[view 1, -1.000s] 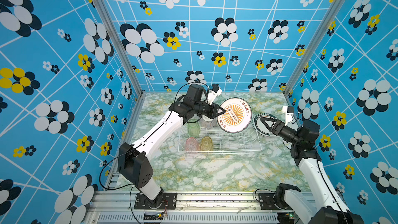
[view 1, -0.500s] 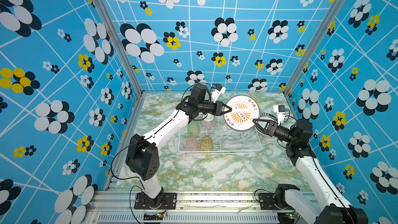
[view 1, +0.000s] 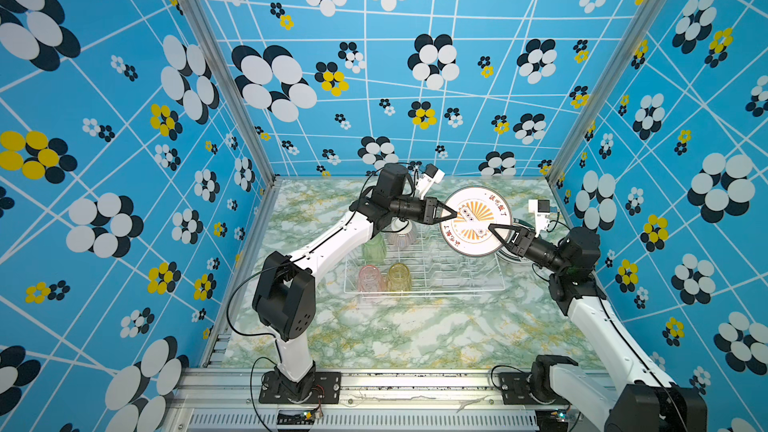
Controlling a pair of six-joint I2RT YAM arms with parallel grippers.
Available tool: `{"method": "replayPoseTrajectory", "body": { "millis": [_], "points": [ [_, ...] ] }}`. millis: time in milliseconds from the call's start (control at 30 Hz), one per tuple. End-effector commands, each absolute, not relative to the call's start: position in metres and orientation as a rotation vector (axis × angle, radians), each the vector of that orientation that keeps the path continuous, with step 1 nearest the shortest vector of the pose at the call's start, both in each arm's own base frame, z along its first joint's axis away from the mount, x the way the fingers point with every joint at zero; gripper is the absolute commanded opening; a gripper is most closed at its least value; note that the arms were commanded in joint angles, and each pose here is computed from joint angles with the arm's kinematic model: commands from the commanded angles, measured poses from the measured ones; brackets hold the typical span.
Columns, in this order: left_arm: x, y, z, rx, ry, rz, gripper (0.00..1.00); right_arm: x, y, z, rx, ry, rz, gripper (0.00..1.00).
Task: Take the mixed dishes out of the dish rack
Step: 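Lift the white plate with left gripper while right gripper grasps its edge, then carry the plate toward the plate stack with right gripper while left gripper releases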
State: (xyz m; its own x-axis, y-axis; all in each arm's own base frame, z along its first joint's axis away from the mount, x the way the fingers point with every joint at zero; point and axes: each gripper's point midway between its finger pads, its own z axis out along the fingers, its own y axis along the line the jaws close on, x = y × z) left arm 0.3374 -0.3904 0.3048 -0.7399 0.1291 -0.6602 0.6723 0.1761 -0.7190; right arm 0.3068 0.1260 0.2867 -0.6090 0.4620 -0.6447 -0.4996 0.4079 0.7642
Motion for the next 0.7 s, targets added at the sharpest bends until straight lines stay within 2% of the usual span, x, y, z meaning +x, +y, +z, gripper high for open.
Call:
{"method": "replayPoseTrajectory", "body": {
  "millis": [0, 133, 300, 433, 533, 667],
  "points": [
    [0.330, -0.402, 0.319, 0.821, 1.932, -1.620, 0.00, 0.303, 0.129, 0.315, -0.095, 1.691, 1.334, 0.00],
    [0.328, -0.402, 0.319, 0.826, 1.931, -1.612, 0.02, 0.304, 0.127, 0.321, -0.080, 1.683, 1.319, 0.00],
    [0.325, -0.394, 0.319, 0.830, 1.951, -1.514, 0.26, 0.308, 0.122, 0.325, -0.043, 1.677, 1.276, 0.00],
    [0.325, -0.377, 0.318, 0.837, 1.969, -1.392, 0.35, 0.313, 0.117, 0.329, -0.007, 1.674, 1.246, 0.00],
    [0.334, -0.352, 0.312, 0.784, 2.020, -1.253, 0.35, 0.319, 0.110, 0.332, 0.040, 1.680, 1.199, 0.00],
    [0.347, -0.302, 0.290, 0.670, 2.124, -0.956, 0.35, 0.334, 0.088, 0.317, 0.161, 1.753, 1.030, 0.00]
  ]
}}
